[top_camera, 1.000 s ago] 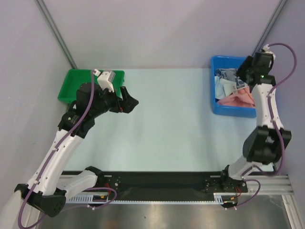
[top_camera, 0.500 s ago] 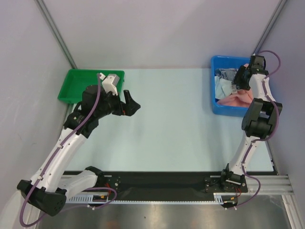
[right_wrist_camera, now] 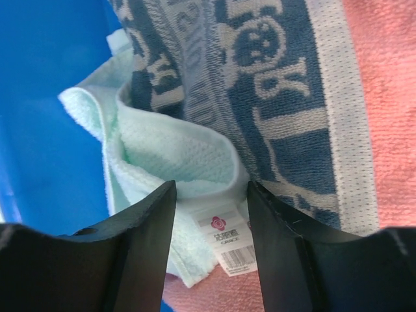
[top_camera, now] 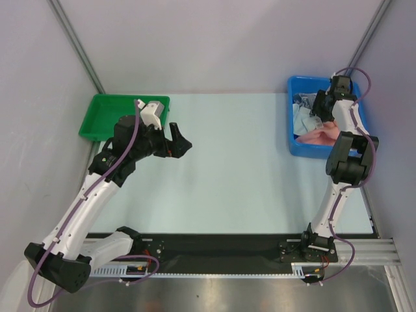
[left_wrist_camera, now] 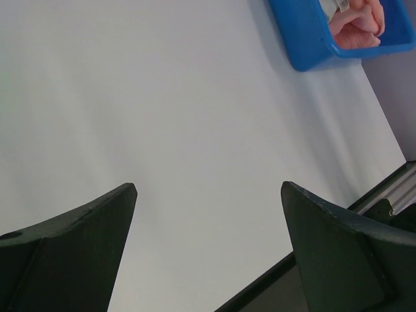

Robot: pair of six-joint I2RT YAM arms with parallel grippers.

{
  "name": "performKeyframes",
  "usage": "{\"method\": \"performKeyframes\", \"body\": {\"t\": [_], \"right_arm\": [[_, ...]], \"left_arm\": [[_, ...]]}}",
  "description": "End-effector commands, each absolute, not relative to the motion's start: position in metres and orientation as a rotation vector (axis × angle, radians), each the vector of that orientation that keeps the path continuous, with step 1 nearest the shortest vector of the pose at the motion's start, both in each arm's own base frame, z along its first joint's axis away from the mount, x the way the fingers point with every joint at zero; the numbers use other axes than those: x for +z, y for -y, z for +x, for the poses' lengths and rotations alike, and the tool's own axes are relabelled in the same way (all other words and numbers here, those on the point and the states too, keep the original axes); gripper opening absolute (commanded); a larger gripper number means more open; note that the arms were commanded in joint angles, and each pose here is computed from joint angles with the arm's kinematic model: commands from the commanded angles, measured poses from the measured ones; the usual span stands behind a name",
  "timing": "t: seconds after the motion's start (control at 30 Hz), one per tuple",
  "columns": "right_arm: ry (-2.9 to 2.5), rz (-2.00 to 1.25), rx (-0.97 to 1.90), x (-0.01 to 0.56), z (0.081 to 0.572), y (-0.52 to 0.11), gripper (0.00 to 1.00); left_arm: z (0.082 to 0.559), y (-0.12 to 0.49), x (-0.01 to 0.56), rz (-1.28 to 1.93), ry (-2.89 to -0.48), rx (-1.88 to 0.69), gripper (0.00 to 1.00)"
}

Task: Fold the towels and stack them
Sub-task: Grab crumpled towel, then move the towel to the center of the board

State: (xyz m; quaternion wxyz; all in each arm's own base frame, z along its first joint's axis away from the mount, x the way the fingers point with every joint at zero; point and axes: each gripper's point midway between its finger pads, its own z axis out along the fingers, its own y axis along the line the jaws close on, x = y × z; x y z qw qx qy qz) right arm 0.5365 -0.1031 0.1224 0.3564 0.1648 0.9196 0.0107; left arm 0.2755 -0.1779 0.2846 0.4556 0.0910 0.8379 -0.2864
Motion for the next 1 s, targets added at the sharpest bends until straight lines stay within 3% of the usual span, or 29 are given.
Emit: {"method": "performKeyframes", "body": {"t": [0.0,0.13,0.23,0.33,0.37,0.5,0.57,0.77,0.83,0.97], "right_arm": [[-2.34,0.38,-0.049,0.136,0.544,0.114,0.55],[-2.355,0.356,-0.146,0.133,0.541,0.12,0.57],[-2.37,0.337,-0.108,0.126,0.545,0.114,0.48],[-2.355,0.321,-0.1,0.133,0.551,0.111,0.2],[-2.337,0.323,-0.093,0.142,0.553,0.11,0.0],[-2.19,0.316,-0.057,0.241,0.557,0.1,0.0],[-2.044,0.288,-0.043,0.319,0.553,0.087,0.0],[-1.591,0.056,0.255,0.512,0.481,0.004,0.0],[-1.485,-0.064,0.409,0.553,0.439,-0.036,0.0],[-1.397,-0.324,0.676,0.567,0.379,-0.125,0.0]], "left_arm": [[0.279,0.178,0.292,0.234,-2.036,-0.704,1.0],[0.28,0.178,0.291,0.232,-2.036,-0.701,1.0],[0.28,0.178,0.29,0.235,-2.04,-0.698,1.0],[0.281,0.178,0.289,0.232,-2.047,-0.693,1.0],[0.281,0.178,0.29,0.233,-2.046,-0.692,1.0],[0.281,0.179,0.303,0.231,-2.007,-0.712,1.0],[0.28,0.182,0.316,0.223,-1.977,-0.737,1.0],[0.289,0.184,0.35,0.194,-1.894,-0.754,1.0],[0.295,0.181,0.354,0.176,-1.889,-0.727,1.0],[0.297,0.172,0.368,0.155,-1.87,-0.679,1.0]]}}
